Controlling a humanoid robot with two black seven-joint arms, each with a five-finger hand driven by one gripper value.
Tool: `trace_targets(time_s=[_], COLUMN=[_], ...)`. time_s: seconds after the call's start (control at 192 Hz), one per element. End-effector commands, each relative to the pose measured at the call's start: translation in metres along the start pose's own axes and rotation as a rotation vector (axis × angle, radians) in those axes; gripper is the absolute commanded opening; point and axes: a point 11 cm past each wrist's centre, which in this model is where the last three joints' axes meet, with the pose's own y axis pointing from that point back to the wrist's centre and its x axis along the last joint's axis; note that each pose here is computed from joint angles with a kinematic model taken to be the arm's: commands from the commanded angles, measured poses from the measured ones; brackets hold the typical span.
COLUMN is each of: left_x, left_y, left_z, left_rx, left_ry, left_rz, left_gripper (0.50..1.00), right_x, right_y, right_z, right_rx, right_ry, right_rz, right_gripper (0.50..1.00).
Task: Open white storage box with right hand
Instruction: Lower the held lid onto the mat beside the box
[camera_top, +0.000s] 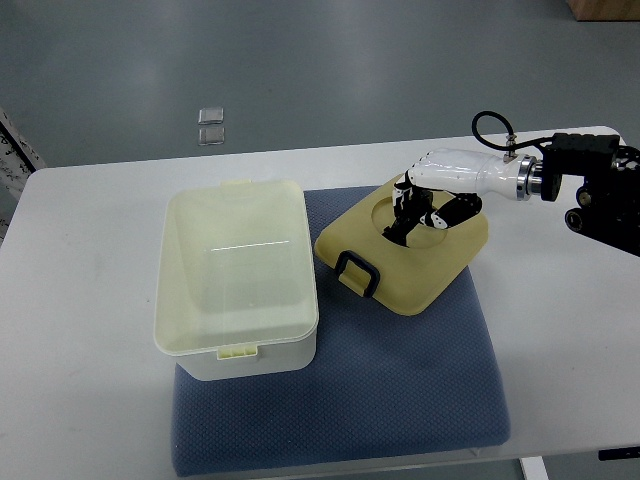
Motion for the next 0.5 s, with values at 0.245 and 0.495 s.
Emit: trace_targets(time_s=[0.245,0.495], left_x=[0.0003,-0.0002], left_y=[0.0000,0.0000], left_z=[0.0001,0.0001], left_rx=[0.000,0.000], left_ry=[0.000,0.000], left_rz=[0.001,-0.001], left_gripper=[1.000,1.000], right_x=[-0.0070,-0.0116], right_y=[-0.0046,-0.0056], right_z=[-0.0043,-0.0064], right_rx=[0.012,0.017], right_ry=[-0.025,-0.046], right_rz=[0.007,0.002], right_gripper=[0.594,0.911])
